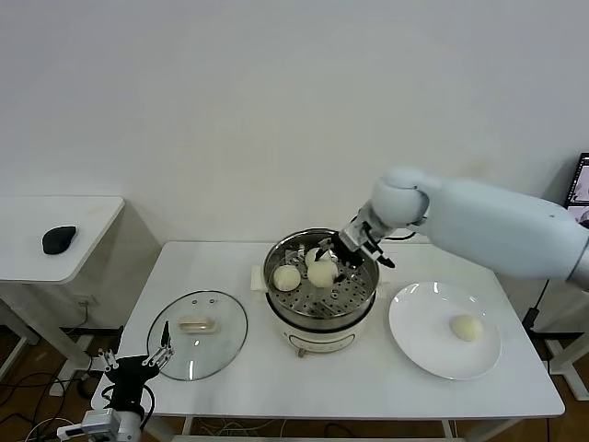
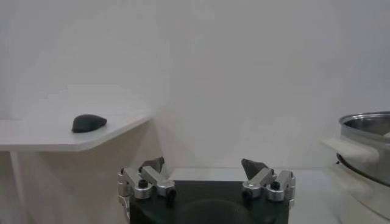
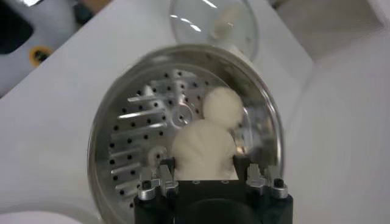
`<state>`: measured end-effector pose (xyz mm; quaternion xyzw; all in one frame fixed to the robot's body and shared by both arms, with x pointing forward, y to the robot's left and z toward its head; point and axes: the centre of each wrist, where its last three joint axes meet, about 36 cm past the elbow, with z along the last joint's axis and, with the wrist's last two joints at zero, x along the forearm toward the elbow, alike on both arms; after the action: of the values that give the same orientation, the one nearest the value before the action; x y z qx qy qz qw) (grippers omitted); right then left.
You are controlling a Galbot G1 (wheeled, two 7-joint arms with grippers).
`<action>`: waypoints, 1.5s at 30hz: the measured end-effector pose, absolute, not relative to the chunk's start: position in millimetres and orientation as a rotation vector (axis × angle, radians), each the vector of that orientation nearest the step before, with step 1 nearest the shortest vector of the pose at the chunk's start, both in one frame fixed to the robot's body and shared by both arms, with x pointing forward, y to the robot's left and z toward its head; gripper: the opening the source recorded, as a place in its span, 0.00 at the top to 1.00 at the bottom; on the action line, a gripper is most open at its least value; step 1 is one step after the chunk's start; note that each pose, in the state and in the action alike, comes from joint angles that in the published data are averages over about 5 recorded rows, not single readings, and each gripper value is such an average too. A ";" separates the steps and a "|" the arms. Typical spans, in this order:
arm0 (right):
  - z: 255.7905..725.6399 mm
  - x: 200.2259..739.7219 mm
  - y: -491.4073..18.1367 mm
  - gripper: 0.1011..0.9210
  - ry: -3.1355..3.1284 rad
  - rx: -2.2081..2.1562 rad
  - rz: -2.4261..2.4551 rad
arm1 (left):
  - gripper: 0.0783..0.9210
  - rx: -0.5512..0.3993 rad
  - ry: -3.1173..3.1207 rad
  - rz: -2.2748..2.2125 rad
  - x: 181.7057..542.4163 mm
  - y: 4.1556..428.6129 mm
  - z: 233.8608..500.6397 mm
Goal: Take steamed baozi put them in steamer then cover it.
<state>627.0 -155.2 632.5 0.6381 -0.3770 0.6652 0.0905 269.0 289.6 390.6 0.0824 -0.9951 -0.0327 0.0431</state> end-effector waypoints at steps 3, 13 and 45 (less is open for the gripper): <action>623.8 625.3 -146.6 0.38 -1.021 1.941 2.040 | 0.12 0.256 -3.043 -0.097 268.8 290.0 390.0; 597.8 620.6 -132.3 0.37 -0.741 2.048 2.181 | 0.12 0.262 -3.038 -0.092 267.7 289.9 387.2; 674.1 612.9 -242.3 0.12 -1.234 1.518 1.953 | 0.12 0.236 -3.048 -0.125 272.7 293.9 389.2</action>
<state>612.9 -242.3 674.1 0.5393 -0.4386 0.6940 0.1876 272.7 293.9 389.2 0.0769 -0.9953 -0.0410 0.0410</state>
